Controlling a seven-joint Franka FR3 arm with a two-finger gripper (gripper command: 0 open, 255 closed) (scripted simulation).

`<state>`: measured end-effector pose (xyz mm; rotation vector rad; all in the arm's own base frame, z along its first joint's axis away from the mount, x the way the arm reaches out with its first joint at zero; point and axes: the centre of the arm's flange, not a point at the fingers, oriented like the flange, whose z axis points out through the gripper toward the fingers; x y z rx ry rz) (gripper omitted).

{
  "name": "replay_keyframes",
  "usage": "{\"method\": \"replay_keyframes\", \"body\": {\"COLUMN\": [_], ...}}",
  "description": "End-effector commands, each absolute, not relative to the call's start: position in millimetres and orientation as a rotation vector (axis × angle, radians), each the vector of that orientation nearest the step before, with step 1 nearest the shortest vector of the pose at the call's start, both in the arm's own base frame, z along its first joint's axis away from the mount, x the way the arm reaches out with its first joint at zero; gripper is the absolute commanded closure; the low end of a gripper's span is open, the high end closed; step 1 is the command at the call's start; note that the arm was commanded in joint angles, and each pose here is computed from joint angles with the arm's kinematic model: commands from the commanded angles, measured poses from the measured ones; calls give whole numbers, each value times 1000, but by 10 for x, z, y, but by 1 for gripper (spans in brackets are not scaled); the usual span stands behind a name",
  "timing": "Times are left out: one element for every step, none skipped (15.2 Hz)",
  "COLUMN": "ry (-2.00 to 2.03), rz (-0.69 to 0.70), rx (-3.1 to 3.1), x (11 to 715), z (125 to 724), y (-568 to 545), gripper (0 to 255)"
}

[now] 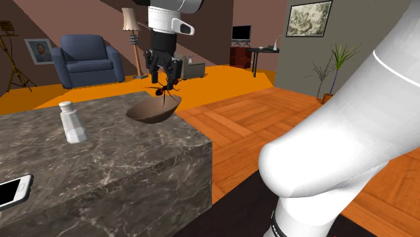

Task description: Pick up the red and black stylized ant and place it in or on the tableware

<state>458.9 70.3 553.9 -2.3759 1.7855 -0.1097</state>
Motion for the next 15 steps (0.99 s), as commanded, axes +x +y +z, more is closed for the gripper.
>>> {"method": "replay_keyframes", "body": {"ry": [1786,1786,1786,1786,1786,1786,1786,1786,1786,1786,1786,1786,1786,1786,1786], "rz": [-109,-109,-109,-109,-109,-109,-109,-109,-109,-109,-109,-109,-109,-109,-109], "rx": [-2376,-2376,-2376,-2376,-2376,-2376,-2376,-2376,-2376,-2376,-2376,-2376,-2376,-2376,-2376], "x": [4578,4578,4578,4578,4578,4578,4578,4578,4578,4578,4578,4578,4578,4578,4566], "z": [5645,5698,5750,5803,5856,5909,5962,6014,6067,6120,6173,6226,6278,6289,6332], "y": [713,713,713,713,713,713,713,713,713,713,713,713,713,713,837], "gripper": [255,255,255,255,255,255,255,255,255,255,255,255,255,255,255]}}
